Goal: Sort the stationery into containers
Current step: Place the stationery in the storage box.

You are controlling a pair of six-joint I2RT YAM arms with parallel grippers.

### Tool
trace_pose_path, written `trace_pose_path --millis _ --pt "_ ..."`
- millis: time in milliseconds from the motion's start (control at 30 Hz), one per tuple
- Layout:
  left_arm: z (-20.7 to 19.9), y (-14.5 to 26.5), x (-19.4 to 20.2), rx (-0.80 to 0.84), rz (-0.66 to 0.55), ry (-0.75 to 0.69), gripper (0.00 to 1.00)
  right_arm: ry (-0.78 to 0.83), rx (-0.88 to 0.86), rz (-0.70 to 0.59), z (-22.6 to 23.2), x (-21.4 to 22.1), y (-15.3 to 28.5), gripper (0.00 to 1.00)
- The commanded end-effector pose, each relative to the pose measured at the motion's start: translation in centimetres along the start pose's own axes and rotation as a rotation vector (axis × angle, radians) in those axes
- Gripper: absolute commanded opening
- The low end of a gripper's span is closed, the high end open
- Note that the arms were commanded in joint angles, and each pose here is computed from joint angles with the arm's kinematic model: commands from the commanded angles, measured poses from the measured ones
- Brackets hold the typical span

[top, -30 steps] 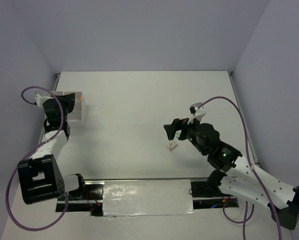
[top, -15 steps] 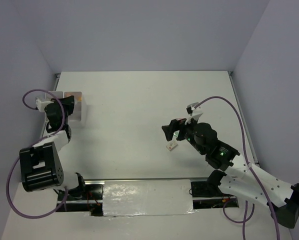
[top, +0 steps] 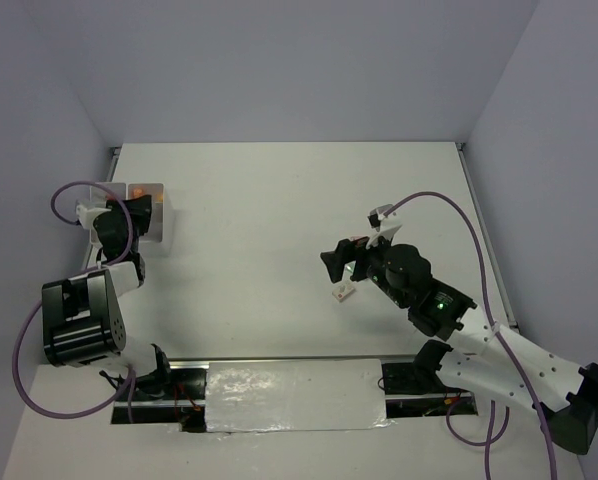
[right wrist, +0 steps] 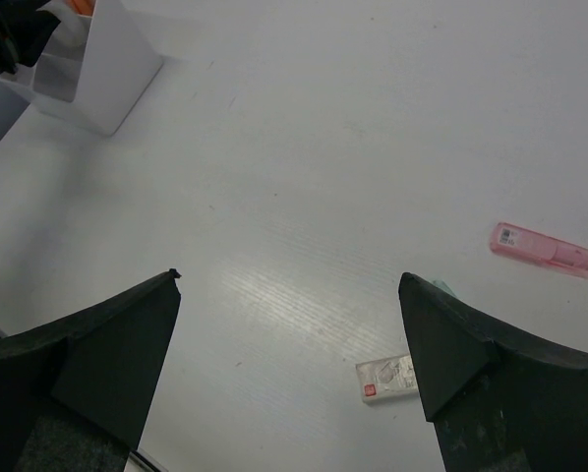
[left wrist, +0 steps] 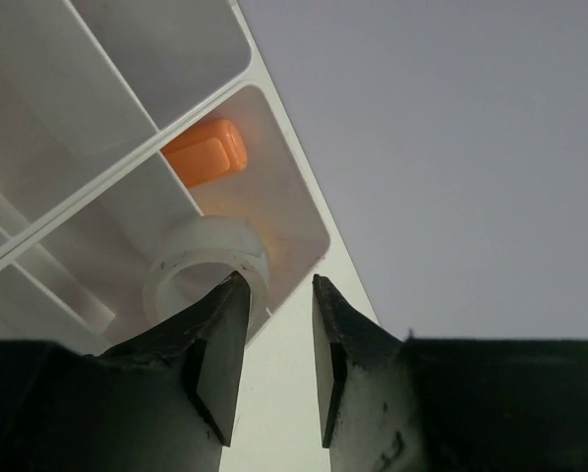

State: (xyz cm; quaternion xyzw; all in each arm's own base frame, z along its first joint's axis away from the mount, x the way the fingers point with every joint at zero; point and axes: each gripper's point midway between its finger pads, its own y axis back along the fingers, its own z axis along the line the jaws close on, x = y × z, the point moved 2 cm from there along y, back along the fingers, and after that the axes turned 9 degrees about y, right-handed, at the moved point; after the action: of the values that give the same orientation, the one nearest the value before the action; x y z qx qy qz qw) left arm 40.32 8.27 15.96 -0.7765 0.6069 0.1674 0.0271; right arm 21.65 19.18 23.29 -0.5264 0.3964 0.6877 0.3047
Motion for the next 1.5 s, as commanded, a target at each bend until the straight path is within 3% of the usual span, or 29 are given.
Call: trace_pose_path --millis 0,367,567,733,1067,1267,1467 --pt "-1.6 0.5 -0.8 0.075 -0.033 -0.004 0.44 0.002 -0.016 -0.041 0.3 -1.0 -0.2 1.0" --pt "-1.2 1.7 -1.1 0.07 -0.064 0.011 0.47 0.001 -0.02 -0.046 0.3 -1.1 -0.1 1.0" --pt "-3.0 2.0 -2.4 0.014 -0.093 -0.002 0.65 -0.001 -0.021 -0.049 0.3 -1.1 -0.1 1.0" --pt "-1.8 1.6 -2.5 -0.131 -0.072 -0.014 0.75 -0.003 -0.018 -0.05 0.2 -1.1 0.0 1.0" --pt "-1.1 -2.0 -1.1 -0.105 0.009 -0.02 0.71 -0.001 -0.021 -0.049 0.2 -0.9 0.2 1.0" --pt "0.2 0.0 -1.5 -0.148 -0.037 -0.029 0.71 0.0 -0.022 -0.051 0.3 -1.0 0.0 1.0" --pt "-2.2 0.8 -2.2 -0.114 -0.056 -0.056 0.73 0.001 -0.033 -0.041 0.5 -0.8 -0.2 1.0"
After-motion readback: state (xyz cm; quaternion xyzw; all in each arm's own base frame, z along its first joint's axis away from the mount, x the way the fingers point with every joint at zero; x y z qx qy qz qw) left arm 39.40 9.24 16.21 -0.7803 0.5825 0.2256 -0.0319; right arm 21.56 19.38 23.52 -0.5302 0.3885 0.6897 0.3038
